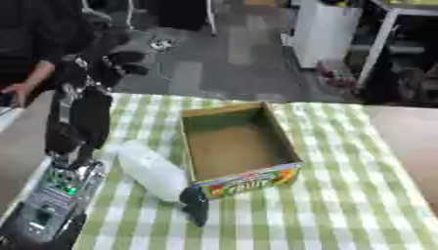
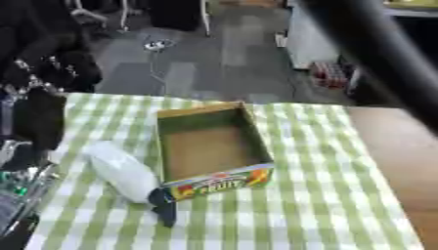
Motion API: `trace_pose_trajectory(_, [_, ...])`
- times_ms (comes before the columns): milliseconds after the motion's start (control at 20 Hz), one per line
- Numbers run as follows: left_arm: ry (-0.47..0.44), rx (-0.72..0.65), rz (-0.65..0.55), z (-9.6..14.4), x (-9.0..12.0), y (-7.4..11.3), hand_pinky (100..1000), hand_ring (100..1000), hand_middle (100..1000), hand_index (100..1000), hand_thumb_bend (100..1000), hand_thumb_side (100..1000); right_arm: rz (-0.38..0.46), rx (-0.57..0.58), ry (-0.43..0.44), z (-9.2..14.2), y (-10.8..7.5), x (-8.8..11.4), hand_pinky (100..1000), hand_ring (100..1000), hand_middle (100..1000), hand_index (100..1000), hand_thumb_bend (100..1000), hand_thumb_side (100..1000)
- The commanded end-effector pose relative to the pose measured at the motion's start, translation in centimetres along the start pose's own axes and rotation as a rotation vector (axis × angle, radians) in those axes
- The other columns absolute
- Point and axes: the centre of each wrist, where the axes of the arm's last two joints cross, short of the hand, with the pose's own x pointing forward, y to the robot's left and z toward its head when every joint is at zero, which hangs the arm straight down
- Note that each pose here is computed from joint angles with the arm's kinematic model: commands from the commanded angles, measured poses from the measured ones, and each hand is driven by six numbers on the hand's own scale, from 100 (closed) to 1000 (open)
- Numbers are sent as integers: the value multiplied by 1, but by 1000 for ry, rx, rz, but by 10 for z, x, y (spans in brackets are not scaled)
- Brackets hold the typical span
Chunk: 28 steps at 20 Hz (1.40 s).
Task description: Pick up objects on the table and place them in the box.
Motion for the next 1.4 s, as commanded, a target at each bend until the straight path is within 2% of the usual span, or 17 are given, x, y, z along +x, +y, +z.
trace_pose_trajectory(50, [-24, -14, -16, -6, 5, 4, 639, 751, 804, 866, 575, 917, 9, 29, -16, -8, -2, 4, 390, 564, 602, 742, 538, 910])
trace_pose_trajectory(600, [-19, -22, -21, -7, 5, 5, 635, 750, 804, 867, 574, 917, 10, 27, -18, -9, -2, 4, 391, 564, 602, 742, 539, 910])
trace_pose_trajectory(800, [9, -72, -65, -9, 6, 13, 625, 751, 803, 865, 580, 921, 11, 23, -19, -10, -2, 4, 391, 564, 601, 742, 539, 911])
trace_pose_trajectory(950, [52, -174, -135, -14, 9, 26, 610, 750, 801, 861, 589, 926, 11, 25, -17, -10, -2, 4, 391, 564, 602, 742, 540, 911])
trace_pose_trajectory(1000, [67, -208, -156, -15, 8, 30, 609, 750, 801, 861, 478, 894, 10, 25, -16, -10, -2, 4, 391, 564, 602, 742, 540, 911])
trace_pose_trajectory(1050, [88, -253, -180, -16, 7, 35, 602, 750, 801, 860, 594, 928, 10, 26, -15, -10, -2, 4, 391, 564, 601, 742, 540, 911])
trace_pose_trajectory(1400, [188, -591, -331, -30, -7, 68, 583, 748, 801, 848, 606, 922, 2, 31, -9, -11, -1, 3, 391, 563, 601, 743, 539, 912])
